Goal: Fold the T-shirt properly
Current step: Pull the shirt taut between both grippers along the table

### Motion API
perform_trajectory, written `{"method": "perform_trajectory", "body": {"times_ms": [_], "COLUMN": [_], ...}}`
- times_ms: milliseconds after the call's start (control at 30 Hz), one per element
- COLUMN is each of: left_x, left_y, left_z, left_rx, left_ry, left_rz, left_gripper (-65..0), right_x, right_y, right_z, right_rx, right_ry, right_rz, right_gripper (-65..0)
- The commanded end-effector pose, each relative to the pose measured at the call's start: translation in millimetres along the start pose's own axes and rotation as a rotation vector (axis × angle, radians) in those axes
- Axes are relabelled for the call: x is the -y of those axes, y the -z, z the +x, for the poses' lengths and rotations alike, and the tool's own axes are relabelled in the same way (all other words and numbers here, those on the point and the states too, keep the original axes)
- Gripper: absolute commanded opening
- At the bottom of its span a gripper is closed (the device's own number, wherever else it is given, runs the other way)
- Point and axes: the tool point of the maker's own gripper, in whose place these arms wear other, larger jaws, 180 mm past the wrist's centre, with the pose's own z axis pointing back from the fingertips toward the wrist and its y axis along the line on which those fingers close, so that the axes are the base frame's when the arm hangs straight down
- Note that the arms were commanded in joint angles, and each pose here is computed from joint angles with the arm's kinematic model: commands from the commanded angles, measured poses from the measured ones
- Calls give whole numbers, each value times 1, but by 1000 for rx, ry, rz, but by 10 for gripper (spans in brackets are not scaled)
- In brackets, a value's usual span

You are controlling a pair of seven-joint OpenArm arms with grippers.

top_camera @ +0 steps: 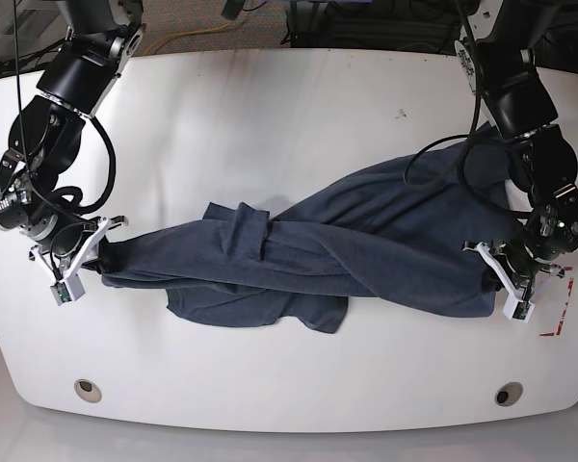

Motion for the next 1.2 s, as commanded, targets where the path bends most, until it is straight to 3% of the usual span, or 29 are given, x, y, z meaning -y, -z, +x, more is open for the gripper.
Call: {"method": "perform_trajectory", "body": {"times_ms": [0,567,633,733,800,900,1067,1167], "left_x": [-15,-1,0,1,1,4,8,6], "left_y": [-9,-5,0,5,6,6,3,12], "left_z": [18,-30,-40,-50,-54,-50,-33,-29], "left_rx": [46,-45,-72,-100,-108,-90,-6,-9], "left_ry": [16,0,-19,-40,-47,-61,-127,-166], "left_rz": [32,4,-10,-24,-27,-43,-107,-129], "left_gripper": [-649,-640,-578,-406,-251,-106,-90,-90], "right_x": [6,-1,-2,-3,-3,-3,-4,-4], "right_y": [-7,-3,-3,-3,-3,-3,-3,-3], "right_z": [15,-20,-25,-30,-31,-32,-32,-32], "right_rx": [46,-25,-37,-44,-47,-48,-47,-46], "right_ry": [-18,5,8,11,12,14,15,16], "right_rz": [-17,0,2,4,5,5,6,7], "right_gripper": [-650,-650,-650,-650,-650,-650,-650,-650]}}
